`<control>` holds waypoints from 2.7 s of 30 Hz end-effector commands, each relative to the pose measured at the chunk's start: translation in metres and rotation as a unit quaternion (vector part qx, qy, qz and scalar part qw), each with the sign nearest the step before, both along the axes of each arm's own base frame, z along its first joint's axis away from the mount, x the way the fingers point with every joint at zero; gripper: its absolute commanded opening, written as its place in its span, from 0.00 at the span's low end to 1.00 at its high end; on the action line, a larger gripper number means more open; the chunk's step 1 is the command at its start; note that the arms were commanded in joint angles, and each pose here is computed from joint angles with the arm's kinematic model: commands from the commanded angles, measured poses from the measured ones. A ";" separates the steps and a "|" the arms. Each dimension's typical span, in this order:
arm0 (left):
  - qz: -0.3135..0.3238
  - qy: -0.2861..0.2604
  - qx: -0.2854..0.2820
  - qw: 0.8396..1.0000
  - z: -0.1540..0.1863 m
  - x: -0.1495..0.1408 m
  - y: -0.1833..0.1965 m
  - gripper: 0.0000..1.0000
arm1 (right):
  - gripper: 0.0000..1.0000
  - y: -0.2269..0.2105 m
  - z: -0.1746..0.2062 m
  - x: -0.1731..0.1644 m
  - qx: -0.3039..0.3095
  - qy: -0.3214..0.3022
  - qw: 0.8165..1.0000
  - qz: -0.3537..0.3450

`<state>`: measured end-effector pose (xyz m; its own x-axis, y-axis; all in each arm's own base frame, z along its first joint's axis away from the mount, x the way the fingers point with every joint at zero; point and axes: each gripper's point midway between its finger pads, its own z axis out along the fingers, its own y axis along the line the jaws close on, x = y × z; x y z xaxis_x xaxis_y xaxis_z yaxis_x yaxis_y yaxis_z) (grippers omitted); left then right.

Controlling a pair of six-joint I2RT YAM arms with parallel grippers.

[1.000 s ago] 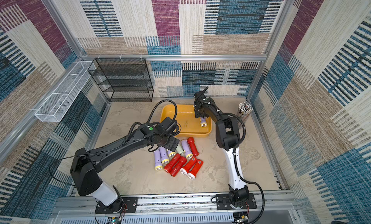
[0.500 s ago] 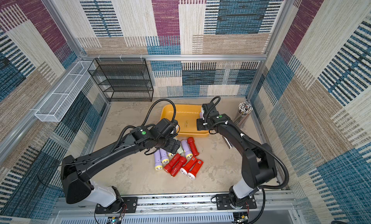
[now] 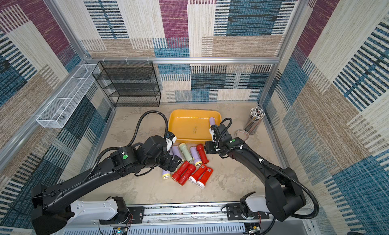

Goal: Put the flashlights into the storage boxes
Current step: Pick up the flashlight from the center of the board, then place the flashlight at the storage box.

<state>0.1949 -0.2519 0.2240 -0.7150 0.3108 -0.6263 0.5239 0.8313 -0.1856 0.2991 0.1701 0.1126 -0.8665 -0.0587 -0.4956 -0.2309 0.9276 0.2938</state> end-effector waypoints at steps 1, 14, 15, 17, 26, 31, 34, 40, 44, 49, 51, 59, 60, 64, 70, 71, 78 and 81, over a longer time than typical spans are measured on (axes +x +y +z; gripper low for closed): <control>0.032 0.002 -0.018 0.999 0.000 -0.002 0.011 0.94 | 0.59 0.011 0.001 0.005 0.030 -0.011 0.999 0.001; 0.043 0.001 -0.012 0.999 -0.007 -0.006 0.022 0.95 | 0.55 0.021 -0.042 -0.005 0.015 0.032 0.999 0.020; 0.045 0.001 -0.008 0.999 -0.008 -0.005 0.022 0.95 | 0.55 0.022 -0.045 -0.006 0.013 0.035 0.999 0.022; 0.045 0.003 -0.003 0.999 -0.011 -0.004 0.021 0.95 | 0.55 0.023 -0.050 -0.007 0.010 0.038 0.999 0.024; 0.053 -0.002 0.021 0.998 -0.018 0.005 0.019 0.95 | 0.58 0.026 -0.065 -0.002 -0.008 0.049 0.998 0.032; 0.054 -0.002 0.024 0.998 -0.021 0.005 0.019 0.95 | 0.56 0.029 -0.075 0.001 -0.026 0.056 0.997 0.037; 0.056 -0.003 0.024 0.998 -0.022 0.006 0.020 0.95 | 0.56 0.030 -0.078 0.005 -0.045 0.055 0.997 0.038; 0.056 -0.004 0.028 0.998 -0.025 0.006 0.021 0.95 | 0.49 0.028 -0.083 0.009 -0.070 0.062 0.995 0.036; 0.054 -0.004 0.031 0.998 -0.027 0.006 0.021 0.95 | 0.39 0.026 -0.085 0.007 -0.074 0.070 0.994 0.033; 0.055 -0.006 0.031 0.998 -0.026 0.007 0.020 0.95 | 0.38 0.025 -0.077 0.004 -0.072 0.068 0.995 0.029; 0.055 -0.007 0.032 0.998 -0.026 0.007 0.021 0.95 | 0.38 0.027 -0.067 0.003 -0.065 0.063 0.995 0.030; 0.051 -0.014 0.039 0.998 -0.027 0.013 0.015 0.95 | 0.38 0.040 -0.008 0.008 -0.020 0.020 0.999 0.041; 0.051 -0.013 0.041 0.998 -0.027 0.014 0.014 0.95 | 0.38 0.041 -0.001 0.009 -0.015 0.014 0.999 0.042; 0.045 -0.014 0.050 0.998 -0.025 0.018 0.008 0.95 | 0.39 0.048 0.025 0.019 -0.001 -0.011 0.999 0.045; 0.039 -0.027 0.058 0.997 -0.017 0.026 0.002 0.95 | 0.40 0.053 0.039 0.051 -0.036 -0.035 0.998 0.041; 0.037 -0.030 0.059 0.997 -0.016 0.027 0.001 0.95 | 0.40 0.055 0.038 0.059 -0.044 -0.038 0.997 0.041; 0.028 -0.041 0.069 0.996 -0.006 0.040 -0.010 0.96 | 0.39 0.065 0.019 0.117 -0.079 -0.036 0.996 0.033; 0.023 -0.041 0.072 0.996 -0.004 0.048 -0.016 0.96 | 0.39 0.065 0.011 0.145 -0.080 -0.034 0.996 0.027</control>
<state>0.2366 -0.2654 0.2162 -0.7004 0.3379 -0.6287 0.4698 0.8814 -0.0495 0.4266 0.2375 0.1240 -0.8339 -0.1803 -0.5216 -0.2949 0.9445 0.1450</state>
